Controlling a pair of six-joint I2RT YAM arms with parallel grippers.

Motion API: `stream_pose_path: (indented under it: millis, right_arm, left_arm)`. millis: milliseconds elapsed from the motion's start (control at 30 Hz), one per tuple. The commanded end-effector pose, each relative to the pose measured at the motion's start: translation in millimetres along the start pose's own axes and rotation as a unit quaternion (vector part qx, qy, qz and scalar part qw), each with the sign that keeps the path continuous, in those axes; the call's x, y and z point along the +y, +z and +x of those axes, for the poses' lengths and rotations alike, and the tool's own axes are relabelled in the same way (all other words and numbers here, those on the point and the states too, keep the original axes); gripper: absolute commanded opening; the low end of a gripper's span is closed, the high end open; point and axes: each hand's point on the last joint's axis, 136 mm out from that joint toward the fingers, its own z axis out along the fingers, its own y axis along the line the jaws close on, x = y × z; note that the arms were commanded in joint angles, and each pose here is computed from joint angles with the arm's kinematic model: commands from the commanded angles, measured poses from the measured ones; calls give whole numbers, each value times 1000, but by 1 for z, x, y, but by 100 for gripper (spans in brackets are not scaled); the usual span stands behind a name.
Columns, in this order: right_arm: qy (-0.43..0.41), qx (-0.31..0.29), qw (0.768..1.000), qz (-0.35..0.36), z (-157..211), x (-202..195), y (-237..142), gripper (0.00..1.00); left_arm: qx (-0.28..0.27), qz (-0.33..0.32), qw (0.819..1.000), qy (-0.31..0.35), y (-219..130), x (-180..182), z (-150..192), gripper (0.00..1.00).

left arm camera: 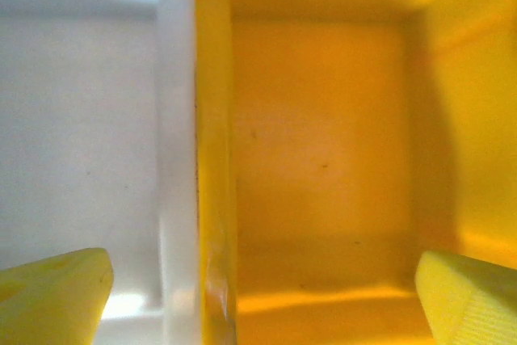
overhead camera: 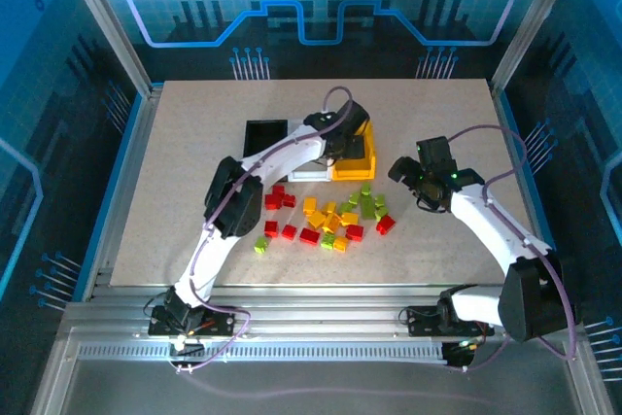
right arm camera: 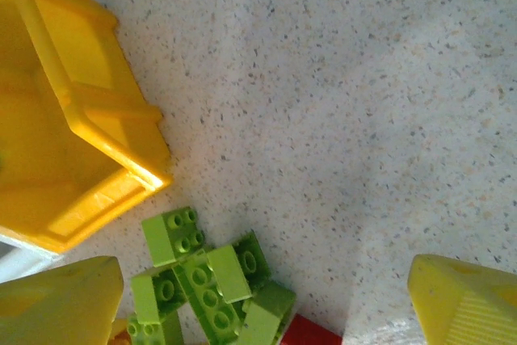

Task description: Sort the legos into containers by color

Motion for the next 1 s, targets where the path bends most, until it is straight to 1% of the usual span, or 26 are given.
stream_pose_path:
  millis: [0,100,133,200,333,400,500,667,800,967]
  right_arm:
    - [-20,39,999,15,21,-14,-7,92]
    - [-33,71,997,20,39,-21,-9,88]
    - [-40,83,996,21,46,-22,-9,88]
    - [-56,115,991,25,65,-24,-9,86]
    - [-92,165,981,36,101,-27,-8,86]
    - [-94,187,977,30,117,-24,-5,86]
    - [-97,202,974,42,130,-24,3,85]
    - [-105,197,972,78,132,-25,16,75]
    - [-105,182,973,92,125,-25,24,74]
    - [-104,169,975,106,117,-23,30,74]
  left_arm:
    - [-85,95,992,-9,-95,-25,-47,99]
    - [-120,146,982,-14,-139,-24,-49,99]
    - [-125,158,979,-13,-149,-21,-44,99]
    - [-140,173,975,-11,-168,-7,-32,99]
    - [-164,180,970,-21,-191,34,-3,99]
    - [-171,180,968,-28,-193,55,15,99]
    - [-177,176,968,-34,-195,77,35,99]
    - [-175,146,972,-50,-188,110,53,99]
    - [-159,135,976,-64,-180,122,61,99]
    - [-147,135,977,-70,-174,124,65,99]
